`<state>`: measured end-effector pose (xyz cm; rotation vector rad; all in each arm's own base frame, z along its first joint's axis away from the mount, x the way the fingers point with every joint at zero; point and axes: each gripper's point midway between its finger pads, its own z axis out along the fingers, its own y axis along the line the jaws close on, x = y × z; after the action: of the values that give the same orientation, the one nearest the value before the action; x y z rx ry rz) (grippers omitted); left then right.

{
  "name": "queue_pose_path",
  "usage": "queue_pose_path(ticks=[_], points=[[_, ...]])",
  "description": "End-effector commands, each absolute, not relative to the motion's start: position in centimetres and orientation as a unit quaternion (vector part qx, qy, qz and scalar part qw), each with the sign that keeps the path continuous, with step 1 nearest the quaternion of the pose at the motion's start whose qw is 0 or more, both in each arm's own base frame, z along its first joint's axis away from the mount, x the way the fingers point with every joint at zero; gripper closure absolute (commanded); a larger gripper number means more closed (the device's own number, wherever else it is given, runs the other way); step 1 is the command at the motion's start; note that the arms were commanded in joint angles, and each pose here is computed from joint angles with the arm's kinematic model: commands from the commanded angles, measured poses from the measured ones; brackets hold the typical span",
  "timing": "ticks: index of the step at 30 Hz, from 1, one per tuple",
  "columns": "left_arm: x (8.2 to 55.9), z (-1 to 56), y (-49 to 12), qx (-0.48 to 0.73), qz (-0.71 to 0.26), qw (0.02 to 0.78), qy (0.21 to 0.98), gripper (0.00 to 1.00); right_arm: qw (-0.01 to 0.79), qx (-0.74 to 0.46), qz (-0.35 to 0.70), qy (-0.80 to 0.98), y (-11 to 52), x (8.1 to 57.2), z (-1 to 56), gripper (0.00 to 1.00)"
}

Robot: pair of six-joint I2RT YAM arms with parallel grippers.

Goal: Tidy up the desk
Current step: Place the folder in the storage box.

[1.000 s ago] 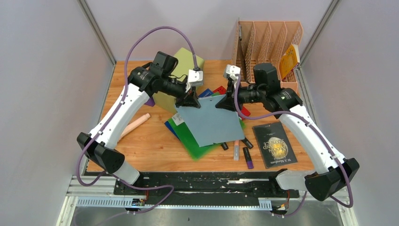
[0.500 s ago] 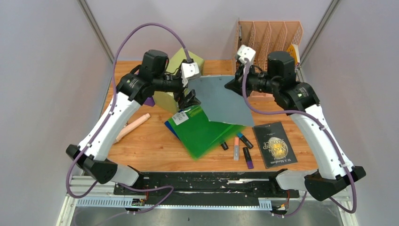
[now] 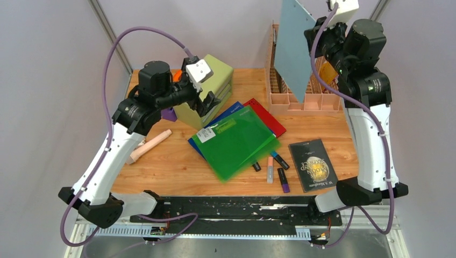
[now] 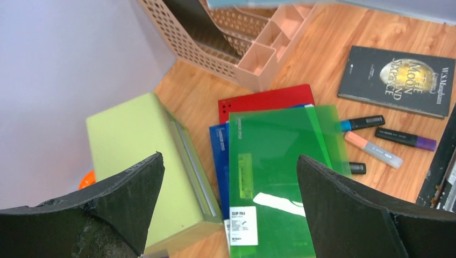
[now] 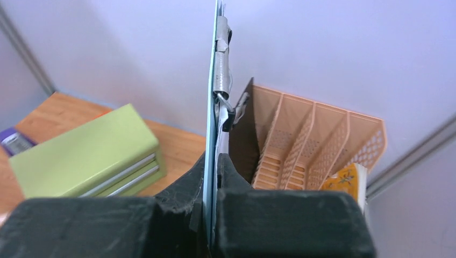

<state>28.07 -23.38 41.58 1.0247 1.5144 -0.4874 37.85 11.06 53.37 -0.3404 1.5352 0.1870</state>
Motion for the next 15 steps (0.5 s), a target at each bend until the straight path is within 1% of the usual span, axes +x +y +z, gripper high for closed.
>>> queue_pose_path(ticks=[1,8,15], points=[[29.1,40.4,-23.7,0.42,-0.212,0.578,0.667,0.0,0.765,-0.059,0.06,0.638,8.0,39.0,58.5,1.0],[30.0,39.3,-24.2,0.419,-0.214,0.568,0.676,0.0,0.785,-0.035,0.05,0.616,7.9,42.2,58.9,1.0],[30.6,38.2,-24.6,0.42,-0.213,0.554,0.686,0.0,0.783,-0.026,0.033,0.62,8.2,46.1,57.6,1.0]])
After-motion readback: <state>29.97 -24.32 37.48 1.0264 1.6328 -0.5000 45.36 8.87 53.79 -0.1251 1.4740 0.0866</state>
